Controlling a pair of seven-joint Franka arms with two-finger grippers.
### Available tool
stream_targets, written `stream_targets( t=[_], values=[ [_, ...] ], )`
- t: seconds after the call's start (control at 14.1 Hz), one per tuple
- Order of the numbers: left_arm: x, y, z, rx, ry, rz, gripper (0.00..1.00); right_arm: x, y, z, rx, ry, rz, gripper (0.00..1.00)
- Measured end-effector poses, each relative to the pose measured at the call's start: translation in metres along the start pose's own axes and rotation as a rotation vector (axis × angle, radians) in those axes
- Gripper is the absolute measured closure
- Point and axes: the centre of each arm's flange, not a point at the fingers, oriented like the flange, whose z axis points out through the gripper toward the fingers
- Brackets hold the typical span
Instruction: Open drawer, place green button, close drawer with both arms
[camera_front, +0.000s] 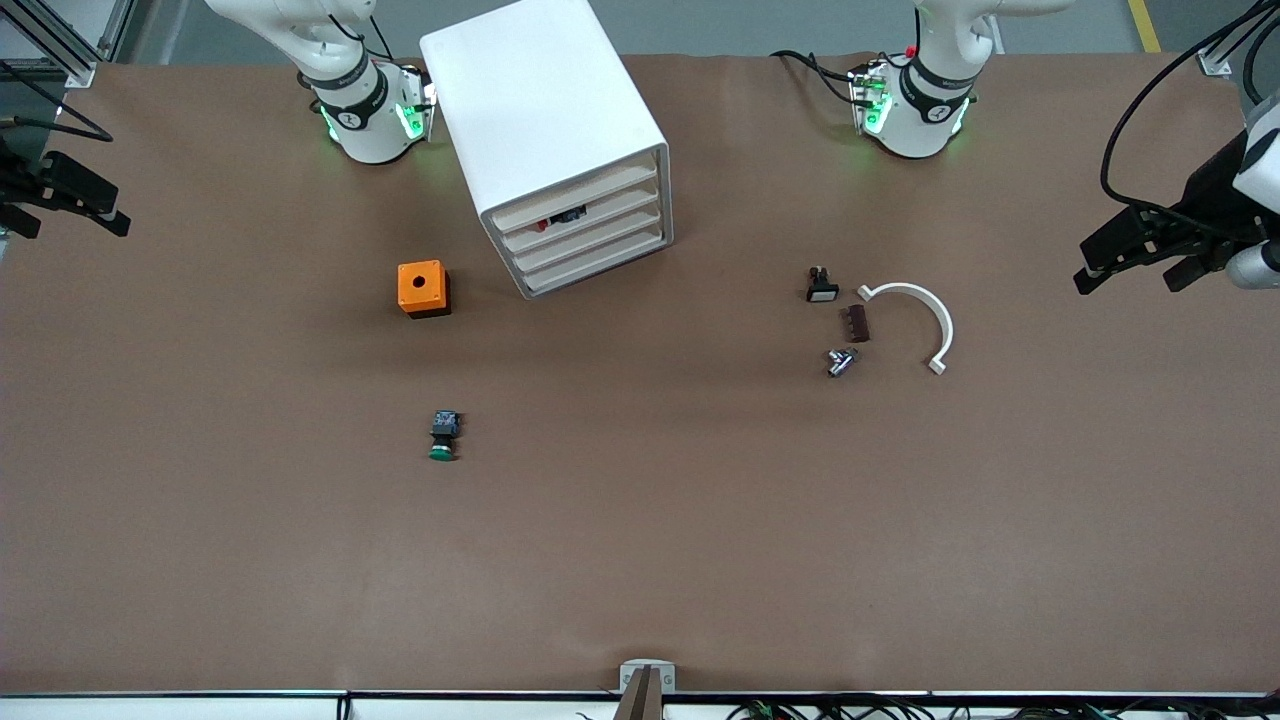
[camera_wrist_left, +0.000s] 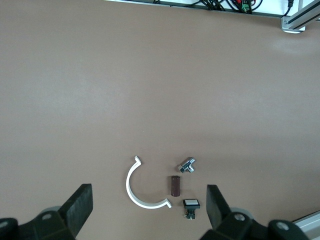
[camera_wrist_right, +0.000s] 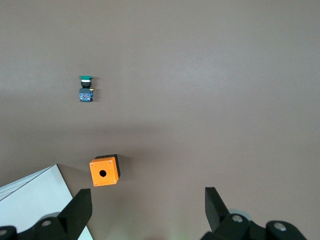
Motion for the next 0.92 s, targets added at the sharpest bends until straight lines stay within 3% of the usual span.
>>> stream_targets(
  t=[0.64, 0.92],
  values=[
    [0.006, -0.012, 0.012, 0.005, -0.021, -0.024, 0.00, -0.002, 0.001, 0.003, 0.002, -0.017, 0.001, 0.00],
    [0.018, -0.017, 0.046, 0.013, -0.079, -0.035, 0.00, -0.004, 0.000, 0.007, 0.003, -0.028, 0.001, 0.00]
  ],
)
